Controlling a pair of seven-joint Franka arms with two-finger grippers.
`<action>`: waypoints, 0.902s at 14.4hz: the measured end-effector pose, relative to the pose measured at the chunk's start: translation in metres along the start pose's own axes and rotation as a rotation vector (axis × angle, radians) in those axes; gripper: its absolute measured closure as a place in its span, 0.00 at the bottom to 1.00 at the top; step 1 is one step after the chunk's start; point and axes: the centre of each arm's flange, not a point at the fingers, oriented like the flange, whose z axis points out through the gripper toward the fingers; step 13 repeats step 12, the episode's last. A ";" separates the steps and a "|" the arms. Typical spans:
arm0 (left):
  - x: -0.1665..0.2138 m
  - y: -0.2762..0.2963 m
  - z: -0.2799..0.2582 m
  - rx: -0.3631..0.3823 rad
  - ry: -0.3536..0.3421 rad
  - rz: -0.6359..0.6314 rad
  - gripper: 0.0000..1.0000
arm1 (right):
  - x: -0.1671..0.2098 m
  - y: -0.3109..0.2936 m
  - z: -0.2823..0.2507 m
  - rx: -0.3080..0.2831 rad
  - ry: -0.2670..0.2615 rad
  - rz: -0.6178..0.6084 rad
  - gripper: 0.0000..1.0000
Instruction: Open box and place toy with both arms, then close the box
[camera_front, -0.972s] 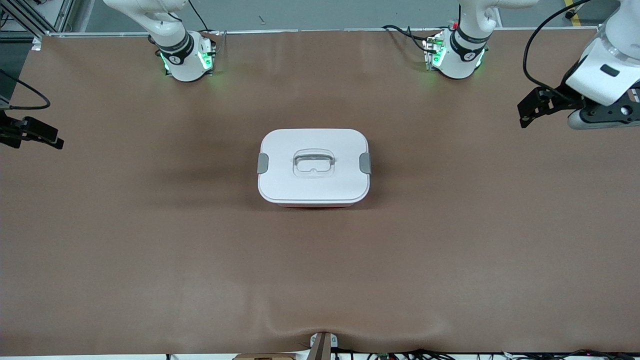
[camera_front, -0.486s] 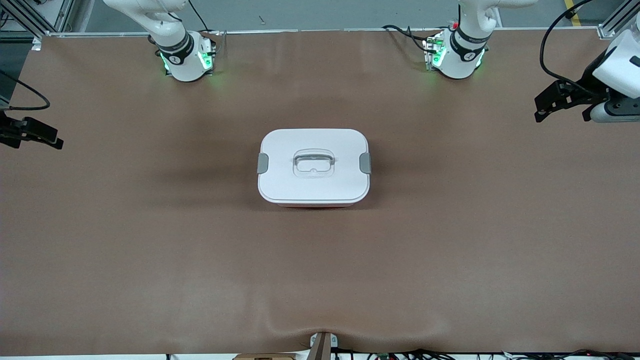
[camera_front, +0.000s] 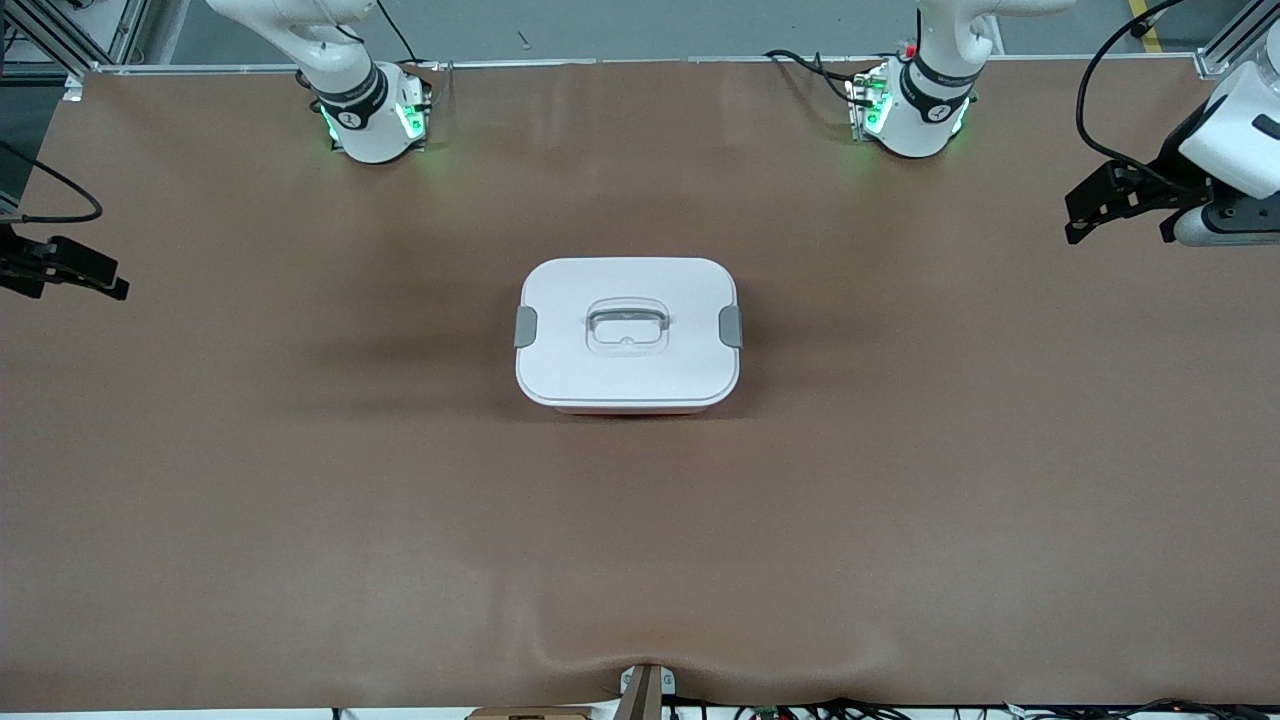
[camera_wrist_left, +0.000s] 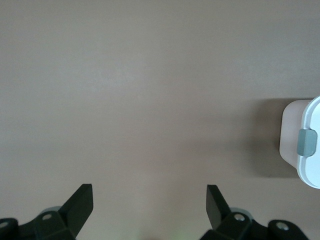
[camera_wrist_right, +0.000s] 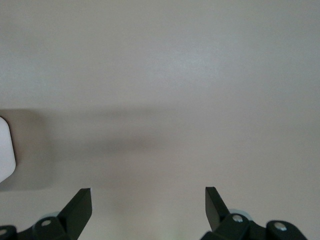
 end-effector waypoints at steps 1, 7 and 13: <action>0.000 0.001 0.000 0.000 0.000 0.001 0.00 | 0.000 0.000 0.000 0.000 0.000 0.000 0.00; 0.000 0.003 0.000 0.000 0.001 0.006 0.00 | 0.000 0.002 0.001 0.000 -0.001 0.003 0.00; -0.001 0.006 0.000 0.000 0.001 0.012 0.00 | 0.000 0.002 0.001 0.000 -0.002 0.004 0.00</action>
